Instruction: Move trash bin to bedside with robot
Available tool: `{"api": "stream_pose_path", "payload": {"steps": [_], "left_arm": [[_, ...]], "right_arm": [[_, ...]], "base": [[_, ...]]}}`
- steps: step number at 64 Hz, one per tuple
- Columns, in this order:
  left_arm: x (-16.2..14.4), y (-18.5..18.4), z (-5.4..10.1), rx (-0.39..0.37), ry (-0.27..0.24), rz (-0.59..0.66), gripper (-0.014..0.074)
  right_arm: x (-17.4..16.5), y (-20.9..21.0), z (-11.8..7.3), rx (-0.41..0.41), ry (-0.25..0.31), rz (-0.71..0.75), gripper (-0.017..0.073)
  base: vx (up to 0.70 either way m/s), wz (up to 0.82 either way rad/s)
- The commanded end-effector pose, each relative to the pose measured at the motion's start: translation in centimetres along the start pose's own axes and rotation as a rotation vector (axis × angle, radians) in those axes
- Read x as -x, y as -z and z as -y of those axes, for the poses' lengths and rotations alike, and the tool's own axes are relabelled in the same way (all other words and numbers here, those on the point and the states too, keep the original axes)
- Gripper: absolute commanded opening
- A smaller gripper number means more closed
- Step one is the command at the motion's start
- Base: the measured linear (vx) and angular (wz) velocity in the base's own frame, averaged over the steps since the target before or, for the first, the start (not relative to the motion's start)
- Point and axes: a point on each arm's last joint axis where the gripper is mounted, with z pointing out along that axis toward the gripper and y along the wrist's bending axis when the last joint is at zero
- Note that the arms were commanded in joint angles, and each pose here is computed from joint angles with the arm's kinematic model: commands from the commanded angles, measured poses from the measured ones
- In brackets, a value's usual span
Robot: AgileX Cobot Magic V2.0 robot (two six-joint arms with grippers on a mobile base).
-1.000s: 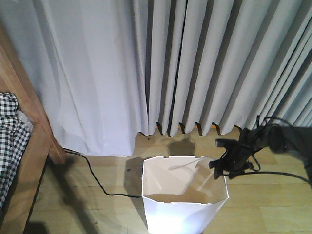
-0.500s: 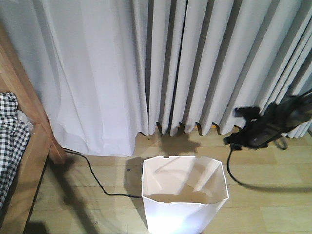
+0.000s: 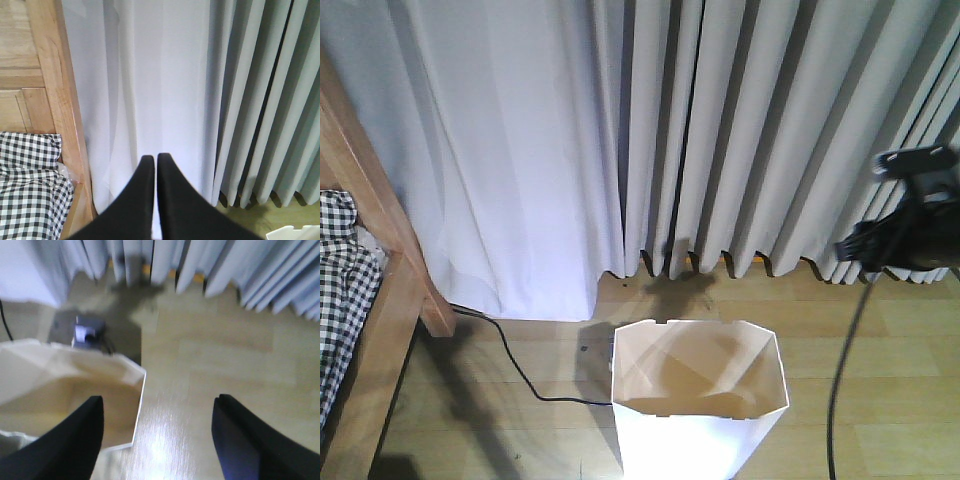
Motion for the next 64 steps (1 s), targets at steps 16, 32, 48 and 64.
{"api": "stream_pose_path", "payload": {"steps": [16, 32, 48, 64], "left_arm": [[0.1, -0.1, 0.0, -0.004, 0.007, 0.065, -0.0006], [0.1, -0.1, 0.0, -0.004, 0.007, 0.065, -0.0006], [0.1, -0.1, 0.0, -0.004, 0.007, 0.065, -0.0006], [0.1, -0.1, 0.0, -0.004, 0.007, 0.065, -0.0006]], "right_arm": [[-2.0, 13.4, -1.6, -0.125, 0.036, 0.475, 0.0469], [-5.2, 17.8, -3.4, -0.073, 0.017, 0.6, 0.0469], [-6.8, 20.4, -4.4, 0.003, -0.101, 0.757, 0.0469], [-9.1, 19.9, -5.1, 0.017, -0.092, 0.808, 0.0469]], "base": [[0.0, 0.0], [0.0, 0.0], [0.0, 0.0], [0.0, 0.0]]}}
